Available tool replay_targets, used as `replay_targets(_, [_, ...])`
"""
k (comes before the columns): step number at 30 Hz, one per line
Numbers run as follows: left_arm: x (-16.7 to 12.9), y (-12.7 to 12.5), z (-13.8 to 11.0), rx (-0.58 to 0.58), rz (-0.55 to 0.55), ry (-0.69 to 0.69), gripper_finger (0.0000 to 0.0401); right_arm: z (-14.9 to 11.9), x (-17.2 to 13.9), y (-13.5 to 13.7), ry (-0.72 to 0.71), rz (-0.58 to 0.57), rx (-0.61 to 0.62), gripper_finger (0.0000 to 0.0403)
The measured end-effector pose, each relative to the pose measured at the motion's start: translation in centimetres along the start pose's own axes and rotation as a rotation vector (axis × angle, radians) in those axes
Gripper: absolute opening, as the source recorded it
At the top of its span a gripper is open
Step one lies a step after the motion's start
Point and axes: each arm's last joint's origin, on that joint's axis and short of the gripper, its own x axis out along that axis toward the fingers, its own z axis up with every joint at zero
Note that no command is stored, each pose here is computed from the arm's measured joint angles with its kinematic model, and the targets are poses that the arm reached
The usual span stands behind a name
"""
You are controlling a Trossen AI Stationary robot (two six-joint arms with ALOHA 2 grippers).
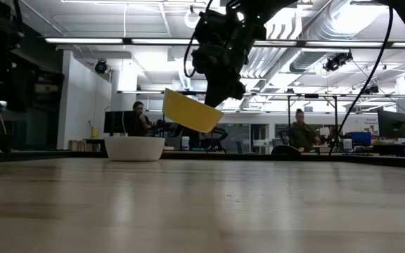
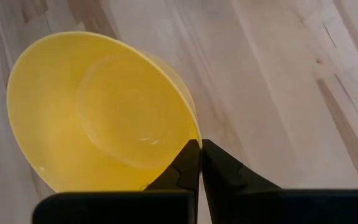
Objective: Nest bowls inside each other
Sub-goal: Stack the yellow bowl on top of the violet bowl
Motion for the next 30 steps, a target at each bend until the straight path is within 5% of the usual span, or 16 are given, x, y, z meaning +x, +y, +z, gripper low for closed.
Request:
replay_targets(6, [0.0,0.0,0.4,-0.414,-0.026,-0.035,0.0104,0.0,0.0,0.0,0.003,0.018,-0.001,0.0004])
replay_targets(10, [0.0,0.2,0.6,-0.574,0.017,-0.071,0.0104,0.0,0.0,0.1,0.004,0.023,0.007,0.0004])
replay_targets(17, [-0.3,1.1,1.2,-0.646,0.298,-0.141,0.0104,-0.2,0.0,0.0,0.02,0.019,0.013,0.0004])
replay_targets(21, [-0.8,1.5,3.1,-0.635,0.319,-0.179,0.0104,-0.2,0.0,0.3,0.02,0.021,0.007,0.0004])
replay_targets(30, [-0.8,2.9,8.7,-0.433,0.413,0.034,0.0104,-0.2,0.0,0.3,0.018,0.021,0.005,0.0004])
